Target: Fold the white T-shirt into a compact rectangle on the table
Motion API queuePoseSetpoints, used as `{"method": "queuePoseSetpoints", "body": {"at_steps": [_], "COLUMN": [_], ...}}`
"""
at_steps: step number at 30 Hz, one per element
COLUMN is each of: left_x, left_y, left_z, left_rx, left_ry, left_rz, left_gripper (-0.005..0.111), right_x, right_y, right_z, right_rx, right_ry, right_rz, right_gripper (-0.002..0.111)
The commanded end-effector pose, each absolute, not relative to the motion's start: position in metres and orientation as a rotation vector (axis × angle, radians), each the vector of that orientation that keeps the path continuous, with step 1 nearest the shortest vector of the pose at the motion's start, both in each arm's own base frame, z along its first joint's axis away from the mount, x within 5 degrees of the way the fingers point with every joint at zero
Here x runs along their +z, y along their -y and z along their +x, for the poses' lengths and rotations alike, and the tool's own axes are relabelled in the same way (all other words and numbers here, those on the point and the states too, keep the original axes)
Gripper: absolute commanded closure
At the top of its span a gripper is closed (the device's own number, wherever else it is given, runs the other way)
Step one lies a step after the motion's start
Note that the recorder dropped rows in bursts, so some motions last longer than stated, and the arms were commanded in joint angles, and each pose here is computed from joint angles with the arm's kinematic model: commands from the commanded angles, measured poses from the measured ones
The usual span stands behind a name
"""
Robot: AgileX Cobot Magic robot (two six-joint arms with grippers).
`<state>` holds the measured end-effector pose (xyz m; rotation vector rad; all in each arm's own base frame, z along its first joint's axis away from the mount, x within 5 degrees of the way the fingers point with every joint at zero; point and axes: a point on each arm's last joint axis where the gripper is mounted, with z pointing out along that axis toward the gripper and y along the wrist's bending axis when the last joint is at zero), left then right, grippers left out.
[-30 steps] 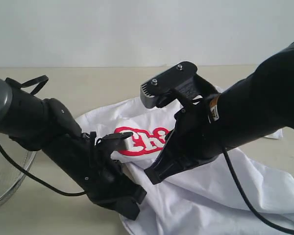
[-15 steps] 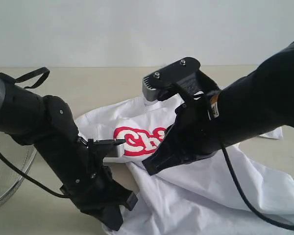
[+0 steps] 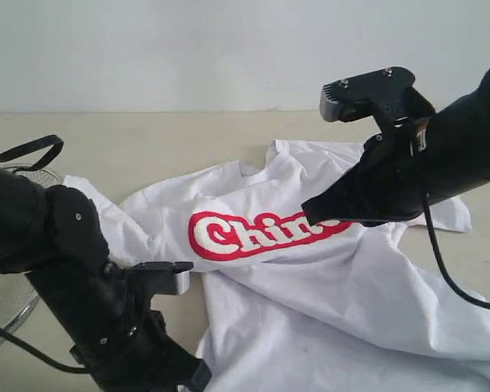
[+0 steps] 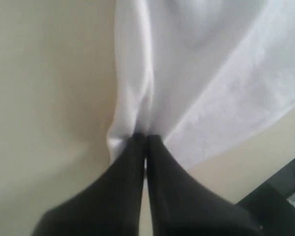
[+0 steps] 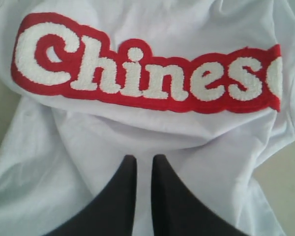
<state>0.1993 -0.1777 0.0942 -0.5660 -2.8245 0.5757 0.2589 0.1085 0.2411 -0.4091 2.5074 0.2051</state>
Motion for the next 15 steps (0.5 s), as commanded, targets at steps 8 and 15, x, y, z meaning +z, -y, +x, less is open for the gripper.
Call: {"method": "queuePoseSetpoints", "body": {"at_steps": [8,15], "left_x": [0.087,0.125], "left_y": [0.129,0.129], "left_z": [0.152,0.139], "left_rx": [0.234,0.456], "left_ry": [2.778,2.901], "left_rz": [-0.673,-0.656], "left_gripper": [0.102,0.102], "right_x": [0.242,0.243], "right_y": [-0.104,-0.065], "right_z": [0.260,0.273], "right_rx": [0.185,0.135], "right_ry": [-2.499,-2.503], "right_rz": [-0.407,-0.174], "right_gripper": [0.102,0.102]}}
